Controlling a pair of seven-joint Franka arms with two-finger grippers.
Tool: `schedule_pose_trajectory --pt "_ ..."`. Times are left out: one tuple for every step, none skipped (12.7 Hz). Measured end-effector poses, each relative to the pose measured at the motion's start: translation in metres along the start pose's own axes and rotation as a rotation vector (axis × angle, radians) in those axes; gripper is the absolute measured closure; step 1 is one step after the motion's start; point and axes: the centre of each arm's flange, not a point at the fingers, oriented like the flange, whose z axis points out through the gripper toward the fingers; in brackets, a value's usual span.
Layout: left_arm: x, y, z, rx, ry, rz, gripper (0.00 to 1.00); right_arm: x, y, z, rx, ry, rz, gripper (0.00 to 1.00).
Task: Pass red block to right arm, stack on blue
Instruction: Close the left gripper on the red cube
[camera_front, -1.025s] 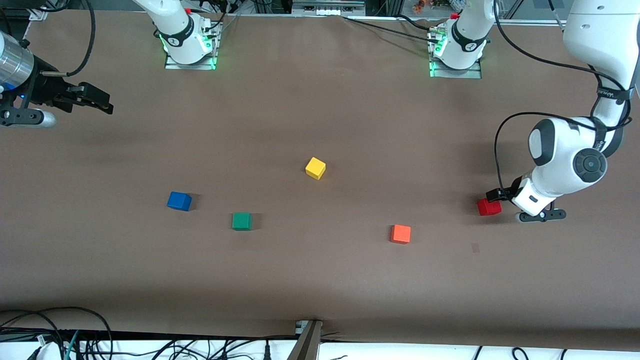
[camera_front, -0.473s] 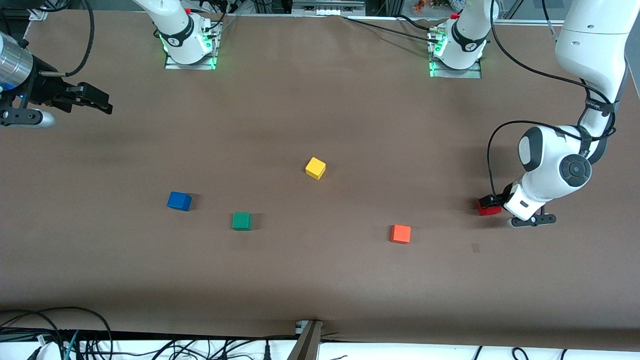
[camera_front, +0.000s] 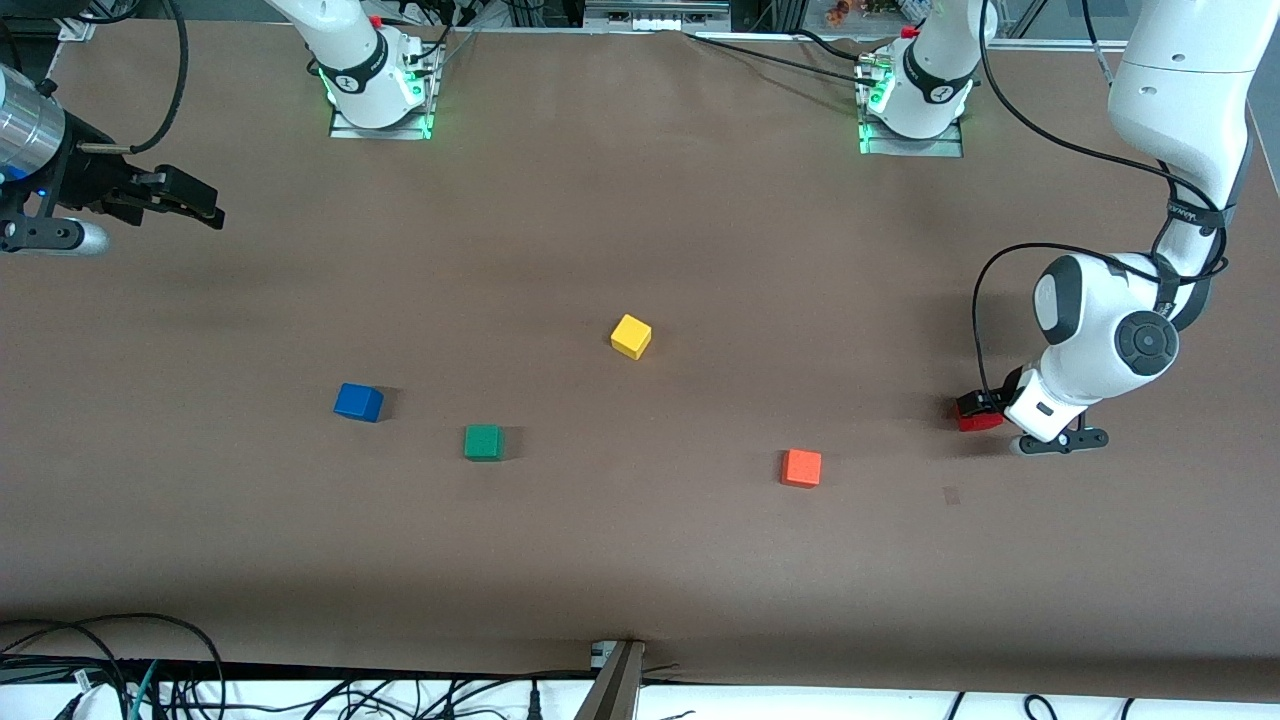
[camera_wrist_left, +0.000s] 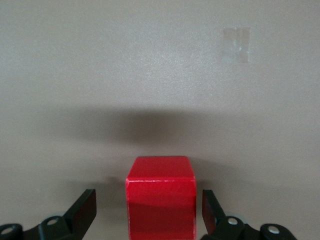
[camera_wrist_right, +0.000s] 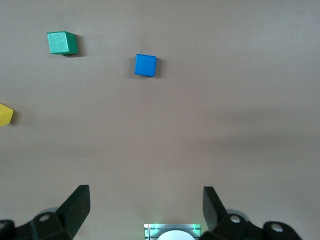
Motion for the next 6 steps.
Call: schedule_pose_trajectory --pt "0.0001 0.0004 -0.0002 0.000 0.001 0.002 0.13 0.0001 0.0001 0.0000 0.000 0.000 0.000 0.00" --pt "0.0003 0.0009 -0.0004 0.000 0.001 0.003 0.26 0.0001 0.0002 -0.0001 0.000 0.001 0.000 0.00" --pt "0.0004 0.0013 -0.0005 0.000 0.001 0.005 0.39 0.0002 0.0002 -0.0001 0.000 0.001 0.000 0.00" --pt "0.0007 0.0014 -0.0009 0.000 0.002 0.012 0.44 0.0002 0.0003 -0.0001 0.000 0.001 0.000 0.00" --pt "0.0007 0.0016 -0.0007 0.000 0.002 0.026 0.44 0.0002 0.0003 -0.0001 0.000 0.002 0.000 0.00" --pt "0.0007 0.0016 -0.0007 0.000 0.002 0.036 0.44 0.0002 0.0003 -0.0002 0.000 0.002 0.001 0.00"
